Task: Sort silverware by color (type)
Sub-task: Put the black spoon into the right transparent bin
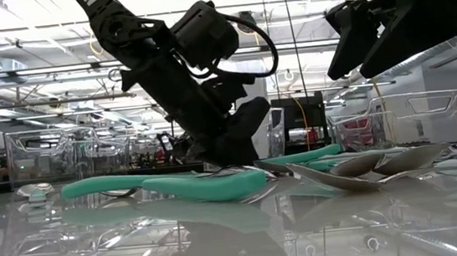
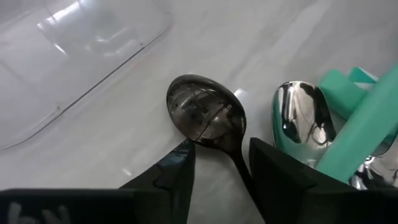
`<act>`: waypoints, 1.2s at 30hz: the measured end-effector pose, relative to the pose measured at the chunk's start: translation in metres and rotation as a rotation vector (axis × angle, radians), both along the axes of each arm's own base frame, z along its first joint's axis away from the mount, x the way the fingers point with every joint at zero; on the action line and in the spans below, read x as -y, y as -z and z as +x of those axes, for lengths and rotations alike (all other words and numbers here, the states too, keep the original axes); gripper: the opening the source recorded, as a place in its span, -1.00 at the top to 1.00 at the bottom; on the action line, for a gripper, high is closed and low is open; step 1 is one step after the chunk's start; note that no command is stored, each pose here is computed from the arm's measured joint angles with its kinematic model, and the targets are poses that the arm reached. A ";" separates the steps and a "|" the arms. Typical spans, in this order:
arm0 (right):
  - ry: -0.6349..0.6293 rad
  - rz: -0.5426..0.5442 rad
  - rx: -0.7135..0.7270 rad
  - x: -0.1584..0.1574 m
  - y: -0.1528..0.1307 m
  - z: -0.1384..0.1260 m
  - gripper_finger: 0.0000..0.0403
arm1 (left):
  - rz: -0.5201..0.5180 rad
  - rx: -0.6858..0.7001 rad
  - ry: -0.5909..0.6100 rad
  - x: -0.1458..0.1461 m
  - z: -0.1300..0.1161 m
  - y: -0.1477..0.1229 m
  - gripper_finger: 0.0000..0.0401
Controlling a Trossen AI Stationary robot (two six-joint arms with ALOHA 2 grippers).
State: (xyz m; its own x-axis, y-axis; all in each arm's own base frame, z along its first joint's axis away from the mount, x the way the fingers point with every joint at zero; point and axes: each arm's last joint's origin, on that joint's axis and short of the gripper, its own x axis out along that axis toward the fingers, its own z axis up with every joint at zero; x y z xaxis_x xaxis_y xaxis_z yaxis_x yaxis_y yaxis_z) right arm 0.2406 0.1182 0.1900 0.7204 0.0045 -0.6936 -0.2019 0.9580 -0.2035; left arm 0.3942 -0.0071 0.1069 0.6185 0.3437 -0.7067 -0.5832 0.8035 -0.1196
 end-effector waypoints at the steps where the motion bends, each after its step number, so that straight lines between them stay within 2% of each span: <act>1: 0.000 0.000 0.000 0.000 0.000 0.000 -0.07 | 0.001 0.000 0.001 0.000 0.000 0.000 0.30; 9: -0.001 -0.001 -0.001 0.000 0.000 0.000 -0.07 | 0.001 0.002 0.023 0.000 0.001 0.000 0.86; 11: 0.001 0.000 0.000 0.000 0.000 0.000 -0.07 | -0.009 0.016 0.035 0.001 0.002 -0.001 0.95; 21: 0.019 0.021 0.002 0.000 0.000 0.000 -0.07 | -0.009 0.042 0.102 0.009 0.009 -0.014 0.96; 25: 0.020 0.020 0.000 0.000 0.000 0.000 -0.07 | 0.021 0.047 0.144 0.020 0.021 -0.036 0.96; 31: 0.050 0.011 0.000 0.001 0.000 0.000 -0.07 | 0.114 -0.026 0.185 0.040 0.037 -0.077 0.96; 36: 0.072 0.022 -0.020 0.002 0.002 -0.002 -0.07 | 0.191 -0.074 0.179 0.058 0.039 -0.105 0.96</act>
